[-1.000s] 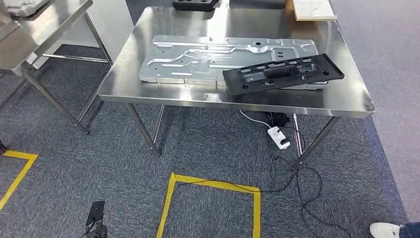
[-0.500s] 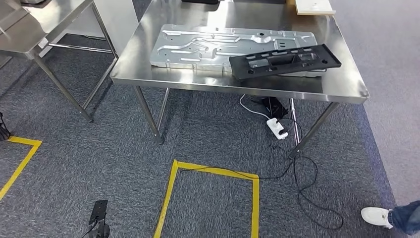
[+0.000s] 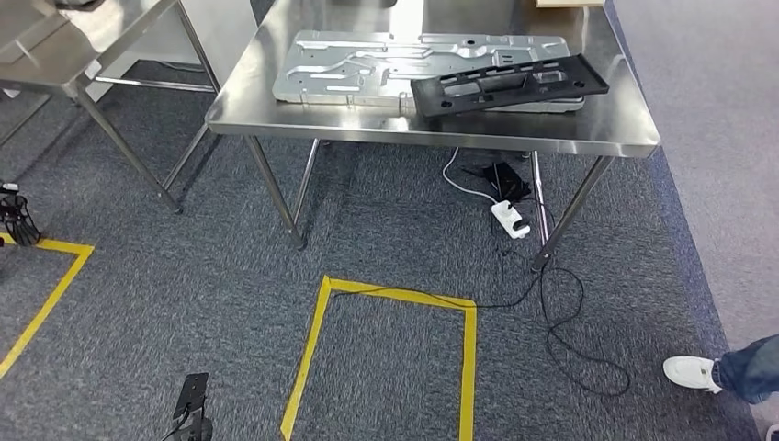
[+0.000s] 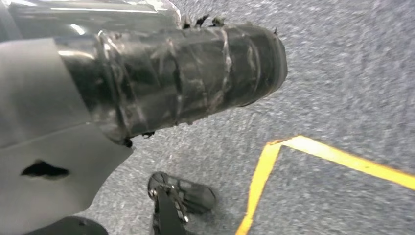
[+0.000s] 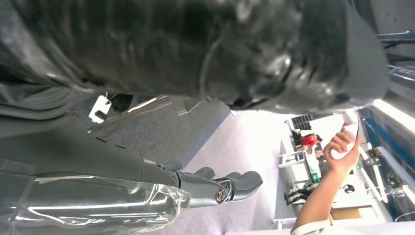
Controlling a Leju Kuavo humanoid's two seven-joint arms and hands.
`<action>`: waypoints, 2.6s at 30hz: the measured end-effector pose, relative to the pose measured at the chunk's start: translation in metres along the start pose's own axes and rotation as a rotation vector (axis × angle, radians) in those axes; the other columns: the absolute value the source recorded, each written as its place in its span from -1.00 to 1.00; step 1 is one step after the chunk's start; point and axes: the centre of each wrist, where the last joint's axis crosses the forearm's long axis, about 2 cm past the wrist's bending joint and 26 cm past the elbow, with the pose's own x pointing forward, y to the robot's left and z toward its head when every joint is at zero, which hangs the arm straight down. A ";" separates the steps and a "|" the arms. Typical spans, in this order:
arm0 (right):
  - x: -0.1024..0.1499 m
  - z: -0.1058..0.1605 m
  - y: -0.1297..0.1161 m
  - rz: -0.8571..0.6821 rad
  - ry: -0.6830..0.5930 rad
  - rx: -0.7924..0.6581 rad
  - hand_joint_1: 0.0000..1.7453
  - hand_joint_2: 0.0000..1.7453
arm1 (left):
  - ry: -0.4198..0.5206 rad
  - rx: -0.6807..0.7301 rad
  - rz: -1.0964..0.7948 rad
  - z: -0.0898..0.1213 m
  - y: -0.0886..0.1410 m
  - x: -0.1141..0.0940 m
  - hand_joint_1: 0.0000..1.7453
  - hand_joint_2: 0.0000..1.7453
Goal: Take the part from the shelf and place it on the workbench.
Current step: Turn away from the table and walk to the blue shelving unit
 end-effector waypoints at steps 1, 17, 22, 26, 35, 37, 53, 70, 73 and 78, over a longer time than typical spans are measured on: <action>0.000 0.000 0.000 -0.016 0.010 0.003 -1.00 -1.00 | -0.001 0.000 0.002 0.000 0.000 0.001 -1.00 -1.00; -0.007 0.003 -0.004 -0.204 0.059 0.059 -1.00 -1.00 | -0.041 -0.038 0.040 0.002 -0.005 0.002 -1.00 -1.00; -0.008 0.004 -0.005 -0.219 0.063 0.064 -1.00 -1.00 | -0.049 -0.037 0.040 0.003 -0.005 0.001 -1.00 -1.00; -0.008 0.004 -0.005 -0.236 0.061 0.075 -1.00 -1.00 | -0.051 -0.039 0.039 0.003 -0.005 0.000 -1.00 -1.00; -0.011 0.005 -0.005 -0.260 0.062 0.112 -1.00 -1.00 | -0.058 -0.041 0.037 0.002 -0.003 -0.002 -1.00 -1.00; -0.011 0.006 -0.006 -0.258 0.064 0.116 -1.00 -1.00 | -0.063 -0.042 0.039 0.001 -0.003 0.000 -1.00 -1.00; -0.014 0.007 -0.007 -0.258 0.060 0.125 -1.00 -1.00 | -0.071 -0.055 0.031 0.003 -0.006 0.001 -1.00 -1.00; -0.014 0.008 -0.007 -0.260 0.050 0.123 -1.00 -1.00 | -0.071 -0.056 0.031 0.004 -0.007 0.000 -1.00 -1.00; -0.015 0.008 -0.007 -0.260 0.051 0.123 -1.00 -1.00 | -0.068 -0.058 0.026 0.005 -0.006 -0.003 -1.00 -1.00; -0.015 0.008 -0.007 -0.261 0.052 0.122 -1.00 -1.00 | -0.073 -0.061 0.022 0.005 -0.008 -0.002 -1.00 -1.00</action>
